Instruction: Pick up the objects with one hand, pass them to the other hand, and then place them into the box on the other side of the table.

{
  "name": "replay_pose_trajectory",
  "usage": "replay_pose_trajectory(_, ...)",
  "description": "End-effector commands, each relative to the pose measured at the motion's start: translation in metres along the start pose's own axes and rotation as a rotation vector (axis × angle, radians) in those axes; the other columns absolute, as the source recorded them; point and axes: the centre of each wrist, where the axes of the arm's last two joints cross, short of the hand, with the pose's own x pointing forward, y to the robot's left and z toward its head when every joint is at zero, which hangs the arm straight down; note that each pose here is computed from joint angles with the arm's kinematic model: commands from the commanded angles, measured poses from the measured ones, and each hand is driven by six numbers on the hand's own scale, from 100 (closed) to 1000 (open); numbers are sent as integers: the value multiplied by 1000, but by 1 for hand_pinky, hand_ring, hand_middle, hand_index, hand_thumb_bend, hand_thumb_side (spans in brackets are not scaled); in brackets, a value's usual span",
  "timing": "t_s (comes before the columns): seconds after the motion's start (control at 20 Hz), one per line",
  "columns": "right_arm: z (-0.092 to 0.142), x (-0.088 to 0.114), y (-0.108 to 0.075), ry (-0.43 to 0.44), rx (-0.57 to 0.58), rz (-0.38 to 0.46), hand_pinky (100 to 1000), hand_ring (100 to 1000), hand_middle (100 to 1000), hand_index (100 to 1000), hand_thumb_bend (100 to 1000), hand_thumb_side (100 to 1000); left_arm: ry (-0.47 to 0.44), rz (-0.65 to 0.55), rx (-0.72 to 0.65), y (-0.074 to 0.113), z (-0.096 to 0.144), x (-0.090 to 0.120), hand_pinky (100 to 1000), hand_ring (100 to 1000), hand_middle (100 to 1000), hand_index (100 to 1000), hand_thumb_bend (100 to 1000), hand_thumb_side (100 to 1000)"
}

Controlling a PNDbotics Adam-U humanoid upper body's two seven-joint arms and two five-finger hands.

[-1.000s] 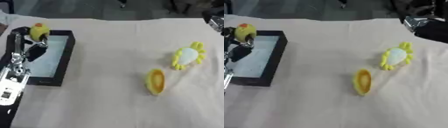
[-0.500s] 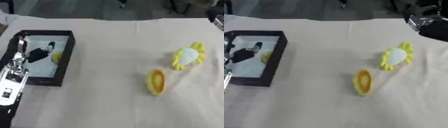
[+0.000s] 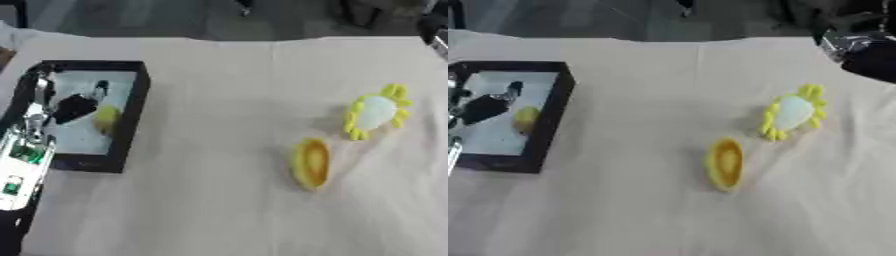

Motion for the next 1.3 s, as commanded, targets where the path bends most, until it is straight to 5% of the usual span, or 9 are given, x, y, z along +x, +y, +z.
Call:
replay_pose_trajectory(0.05,2,6,-11,-17,-1,59,754,813,623,792,460,239,-176,211,105,10,3,17,691,987,752,759,431,599)
replay_pose_trajectory(0.35,3,4,-20,-33,205,209,793,859,723,826,522,264,-315,472,117,1,13,22,687,978,746,754,441,596)
replay_pose_trajectory(0.8,-26,-16,-61,1,537,450,822,875,780,858,518,253,-369,533,59,-5,20,32,659,940,759,785,483,544)
replay_pose_trajectory(1.3,-54,-45,-58,67,742,607,843,898,813,868,552,171,-395,542,2,-8,23,38,669,956,759,781,450,552)
